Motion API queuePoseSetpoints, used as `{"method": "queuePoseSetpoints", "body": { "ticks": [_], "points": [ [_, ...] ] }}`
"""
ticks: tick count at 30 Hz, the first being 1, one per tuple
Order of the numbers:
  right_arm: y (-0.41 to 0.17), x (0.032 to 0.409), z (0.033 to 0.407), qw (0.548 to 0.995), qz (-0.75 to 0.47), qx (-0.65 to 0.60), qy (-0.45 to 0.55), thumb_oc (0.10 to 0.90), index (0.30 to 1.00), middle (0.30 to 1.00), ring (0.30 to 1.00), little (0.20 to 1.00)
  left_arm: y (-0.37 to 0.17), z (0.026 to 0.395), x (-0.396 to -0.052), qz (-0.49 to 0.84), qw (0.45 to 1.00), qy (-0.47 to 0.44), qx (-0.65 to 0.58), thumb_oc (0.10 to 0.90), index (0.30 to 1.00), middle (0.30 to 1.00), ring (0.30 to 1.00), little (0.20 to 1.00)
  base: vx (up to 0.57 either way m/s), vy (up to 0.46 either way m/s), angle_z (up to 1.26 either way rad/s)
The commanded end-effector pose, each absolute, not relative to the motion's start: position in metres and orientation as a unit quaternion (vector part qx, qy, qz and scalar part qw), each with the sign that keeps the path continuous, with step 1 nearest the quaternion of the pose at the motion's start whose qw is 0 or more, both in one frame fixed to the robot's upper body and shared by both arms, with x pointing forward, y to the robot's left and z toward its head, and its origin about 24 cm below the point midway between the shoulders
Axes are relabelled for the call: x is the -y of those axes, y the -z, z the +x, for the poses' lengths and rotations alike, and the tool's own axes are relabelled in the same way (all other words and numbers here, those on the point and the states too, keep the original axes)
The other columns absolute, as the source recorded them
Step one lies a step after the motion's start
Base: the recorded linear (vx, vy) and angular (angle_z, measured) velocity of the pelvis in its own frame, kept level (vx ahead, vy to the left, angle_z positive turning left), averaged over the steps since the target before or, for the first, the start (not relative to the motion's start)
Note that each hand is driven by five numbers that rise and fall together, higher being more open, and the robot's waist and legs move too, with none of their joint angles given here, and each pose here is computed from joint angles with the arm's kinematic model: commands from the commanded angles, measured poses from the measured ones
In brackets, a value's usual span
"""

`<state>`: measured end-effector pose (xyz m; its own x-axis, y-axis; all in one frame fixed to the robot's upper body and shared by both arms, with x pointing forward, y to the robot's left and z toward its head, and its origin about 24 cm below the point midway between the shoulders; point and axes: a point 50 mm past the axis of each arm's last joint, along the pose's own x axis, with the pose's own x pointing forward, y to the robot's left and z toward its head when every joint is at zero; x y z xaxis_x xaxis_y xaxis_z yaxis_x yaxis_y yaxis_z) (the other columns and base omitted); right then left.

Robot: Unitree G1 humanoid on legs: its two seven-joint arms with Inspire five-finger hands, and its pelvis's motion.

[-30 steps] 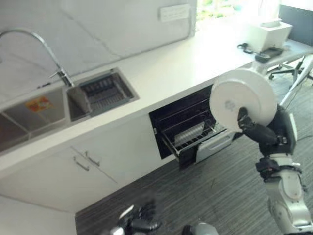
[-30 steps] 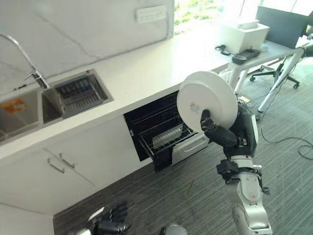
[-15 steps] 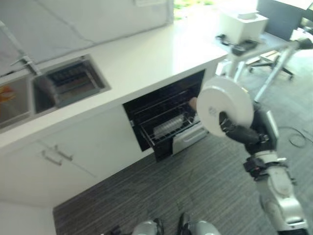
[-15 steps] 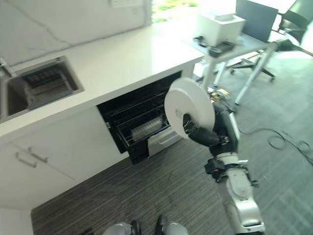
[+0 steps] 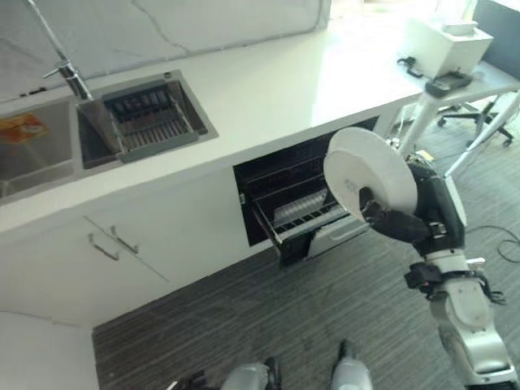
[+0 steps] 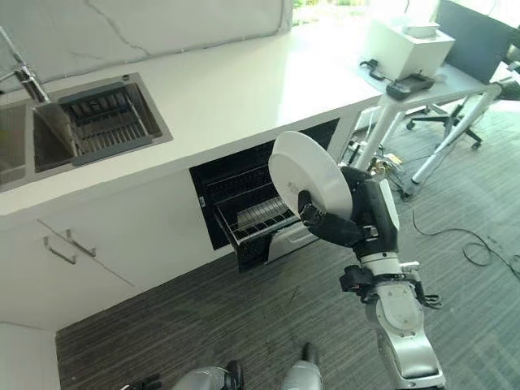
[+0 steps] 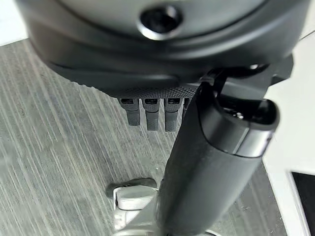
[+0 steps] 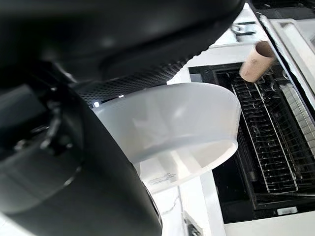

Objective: Place the dishes in the dishwasher.

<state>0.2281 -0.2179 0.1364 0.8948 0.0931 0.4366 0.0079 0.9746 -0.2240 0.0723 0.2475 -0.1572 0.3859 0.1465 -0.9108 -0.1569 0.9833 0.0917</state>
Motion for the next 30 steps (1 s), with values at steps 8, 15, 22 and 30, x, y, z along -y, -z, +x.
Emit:
{"method": "queuePoseSetpoints", "body": {
  "ticks": [8,15,22,30],
  "points": [
    [-0.223,0.209,0.237,0.807,-0.399,0.434,-0.009,0.4,0.3,0.3,0.3,0.3,0.162,0.043,-0.242,-0.016,0.819,-0.093,-0.567,0.8,0.9,0.9,0.9,0.9,0.14,-0.366,0.74],
    [-0.223,0.211,0.251,0.761,-0.495,0.42,-0.004,0.4,0.3,0.3,0.3,0.3,0.163,0.032,-0.245,-0.002,0.81,-0.075,-0.581,0.8,0.9,0.9,0.9,0.9,0.15,0.11,0.48],
    [-0.206,0.222,0.258,0.759,-0.533,0.374,-0.012,0.4,0.3,0.3,0.3,0.3,0.157,0.038,-0.267,0.035,0.804,-0.079,-0.588,0.8,0.9,0.9,0.9,0.9,0.21,0.157,-0.19],
    [-0.182,0.234,0.274,0.767,-0.552,0.327,0.001,0.4,0.3,0.3,0.3,0.3,0.15,0.055,-0.279,0.042,0.818,-0.082,-0.567,0.8,0.9,0.9,0.9,0.9,0.1,0.035,0.13]
  ]
}}
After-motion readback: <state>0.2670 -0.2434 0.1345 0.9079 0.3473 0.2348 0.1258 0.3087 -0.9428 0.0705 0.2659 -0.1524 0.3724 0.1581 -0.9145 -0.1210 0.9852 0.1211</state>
